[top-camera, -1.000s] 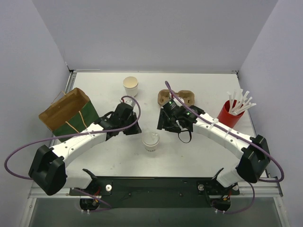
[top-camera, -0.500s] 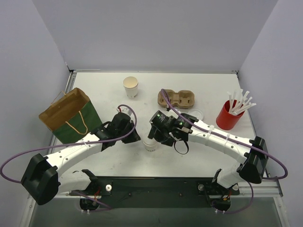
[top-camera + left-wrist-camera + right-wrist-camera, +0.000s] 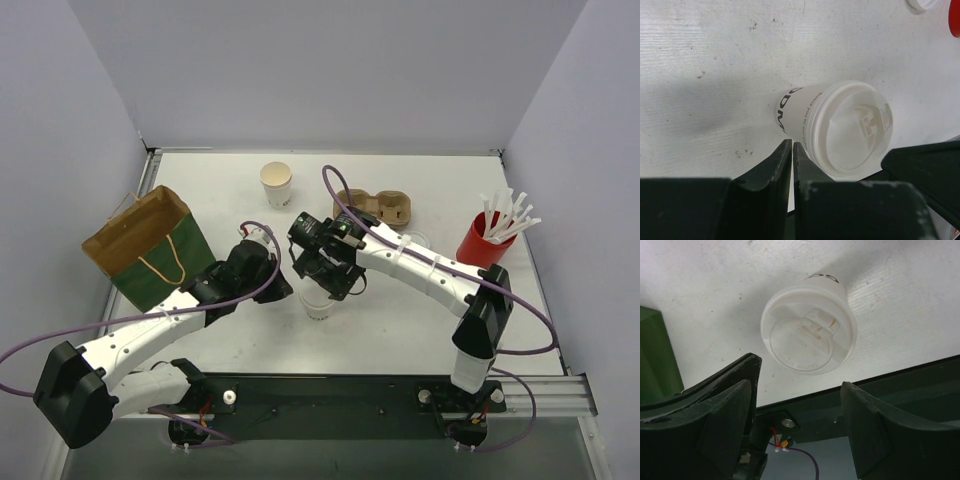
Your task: Pack the takeout coffee
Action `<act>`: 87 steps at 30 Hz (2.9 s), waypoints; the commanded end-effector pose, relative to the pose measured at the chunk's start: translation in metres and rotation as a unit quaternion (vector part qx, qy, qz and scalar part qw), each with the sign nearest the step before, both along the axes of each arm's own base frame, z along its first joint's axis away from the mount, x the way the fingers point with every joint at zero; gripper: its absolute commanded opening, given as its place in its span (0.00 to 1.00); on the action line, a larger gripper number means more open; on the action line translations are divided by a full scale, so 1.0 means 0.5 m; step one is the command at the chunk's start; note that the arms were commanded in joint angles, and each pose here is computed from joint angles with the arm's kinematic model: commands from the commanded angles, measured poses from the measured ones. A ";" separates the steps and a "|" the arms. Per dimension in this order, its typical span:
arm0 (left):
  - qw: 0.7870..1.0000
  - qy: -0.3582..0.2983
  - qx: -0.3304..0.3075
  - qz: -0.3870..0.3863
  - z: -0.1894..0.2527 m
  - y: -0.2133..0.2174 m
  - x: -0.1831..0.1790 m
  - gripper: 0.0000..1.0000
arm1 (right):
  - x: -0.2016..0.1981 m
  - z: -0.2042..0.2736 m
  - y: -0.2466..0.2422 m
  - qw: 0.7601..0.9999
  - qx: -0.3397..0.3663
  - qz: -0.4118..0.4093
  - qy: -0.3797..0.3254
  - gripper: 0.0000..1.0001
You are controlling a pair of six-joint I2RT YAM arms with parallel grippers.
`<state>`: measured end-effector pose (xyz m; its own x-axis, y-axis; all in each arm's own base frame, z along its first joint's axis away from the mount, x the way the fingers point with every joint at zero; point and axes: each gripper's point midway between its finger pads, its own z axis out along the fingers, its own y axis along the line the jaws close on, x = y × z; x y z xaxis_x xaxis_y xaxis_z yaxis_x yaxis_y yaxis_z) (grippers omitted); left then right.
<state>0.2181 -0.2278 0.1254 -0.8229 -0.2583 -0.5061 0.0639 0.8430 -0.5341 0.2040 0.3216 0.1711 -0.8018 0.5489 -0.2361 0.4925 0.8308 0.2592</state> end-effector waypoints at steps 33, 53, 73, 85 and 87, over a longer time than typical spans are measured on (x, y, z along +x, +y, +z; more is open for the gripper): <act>0.999 -0.049 -0.014 0.003 0.069 0.032 0.036 0.16 | 0.009 -0.087 -0.029 0.983 -0.038 -0.118 0.139 0.79; 0.999 -0.048 -0.015 0.003 0.067 0.034 0.040 0.16 | -0.005 -0.117 -0.028 0.980 -0.049 -0.106 0.162 0.72; 0.999 -0.049 -0.016 0.005 0.071 0.038 0.043 0.16 | -0.026 -0.139 -0.054 0.978 -0.080 -0.090 0.170 0.72; 0.999 -0.050 -0.015 0.005 0.072 0.039 0.043 0.16 | -0.027 -0.149 -0.058 0.979 -0.092 -0.073 0.169 0.72; 0.999 -0.050 -0.014 0.005 0.072 0.039 0.043 0.16 | -0.028 -0.151 -0.059 0.978 -0.093 -0.072 0.172 0.72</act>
<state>0.2318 -0.2045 0.1370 -0.7981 -0.2688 -0.5392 0.0712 0.8465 -0.5276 0.2124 0.3205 0.1188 -0.7422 0.6689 -0.0411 0.6650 0.7427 0.0792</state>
